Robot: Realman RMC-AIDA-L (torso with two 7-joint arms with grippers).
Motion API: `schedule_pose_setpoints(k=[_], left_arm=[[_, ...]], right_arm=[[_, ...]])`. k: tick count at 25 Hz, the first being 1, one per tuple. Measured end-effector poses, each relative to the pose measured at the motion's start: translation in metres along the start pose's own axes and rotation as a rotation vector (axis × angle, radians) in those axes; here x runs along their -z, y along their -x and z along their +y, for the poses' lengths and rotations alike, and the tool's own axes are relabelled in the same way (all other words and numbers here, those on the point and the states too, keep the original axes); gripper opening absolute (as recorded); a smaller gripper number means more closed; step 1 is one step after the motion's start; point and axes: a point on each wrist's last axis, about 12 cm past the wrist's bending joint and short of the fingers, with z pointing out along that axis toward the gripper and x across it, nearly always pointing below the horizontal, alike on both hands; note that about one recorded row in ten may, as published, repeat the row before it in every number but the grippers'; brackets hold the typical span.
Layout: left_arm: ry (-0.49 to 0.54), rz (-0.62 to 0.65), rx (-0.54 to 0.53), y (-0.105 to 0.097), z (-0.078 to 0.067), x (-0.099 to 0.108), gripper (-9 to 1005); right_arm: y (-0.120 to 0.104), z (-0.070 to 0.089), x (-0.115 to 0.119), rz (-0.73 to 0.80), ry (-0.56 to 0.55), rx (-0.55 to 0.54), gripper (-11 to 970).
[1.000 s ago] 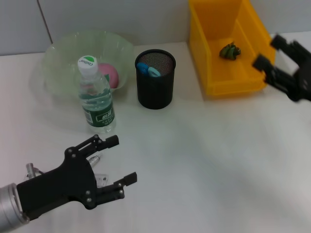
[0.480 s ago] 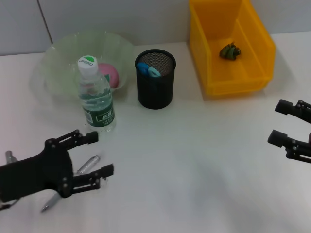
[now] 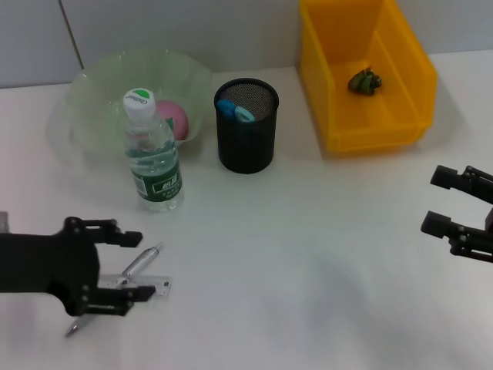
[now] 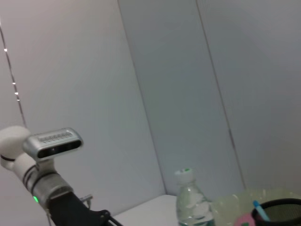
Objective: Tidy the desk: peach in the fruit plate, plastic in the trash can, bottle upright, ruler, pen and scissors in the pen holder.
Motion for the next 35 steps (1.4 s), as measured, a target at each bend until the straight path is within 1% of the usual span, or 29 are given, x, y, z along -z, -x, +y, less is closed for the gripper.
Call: schedule_pose_setpoints(k=[2,5,9,10,12,13,17,23,28,35], left_arm=[[-0.036,0.035,-0.024,0.008,0.0,-0.009,762],[-0.073,0.129,-0.053,0.016,0.003,-0.02,763],[-0.123,0.189,-0.097,0.027,0.004,-0.033,764],[-0.12,0.247,-0.139,0.035,0.01,-0.039,765],[-0.12,0.247,-0.139,0.035,0.01,-0.039,768],[-0.116,0.287,-0.164,0.041,0.017,-0.043,769],[-0.116,0.327,-0.185,0.049,0.024,-0.05,774],[-0.137,0.397,-0.217,0.052,0.029,-0.06,781],[-0.155,0.444,-0.226,0.05,0.033,-0.07,780],[-0.162,0.469,-0.222,0.049,0.037,-0.076,777]], right_arm=[[-0.002,0.001,0.003,0.0,-0.013,-0.008,843],[-0.007,0.005,0.008,0.006,-0.026,-0.014,842],[-0.014,0.011,0.012,0.025,-0.026,-0.031,842],[-0.019,0.015,0.013,0.04,-0.022,-0.047,842],[-0.02,0.016,0.013,0.042,-0.02,-0.054,842],[-0.023,0.02,0.013,0.039,-0.017,-0.061,842],[-0.026,0.025,0.014,0.029,-0.012,-0.068,843],[-0.028,0.03,0.015,0.017,-0.006,-0.079,842],[-0.029,0.031,0.015,0.019,-0.001,-0.08,842],[-0.028,0.029,0.013,0.017,0.001,-0.077,843]])
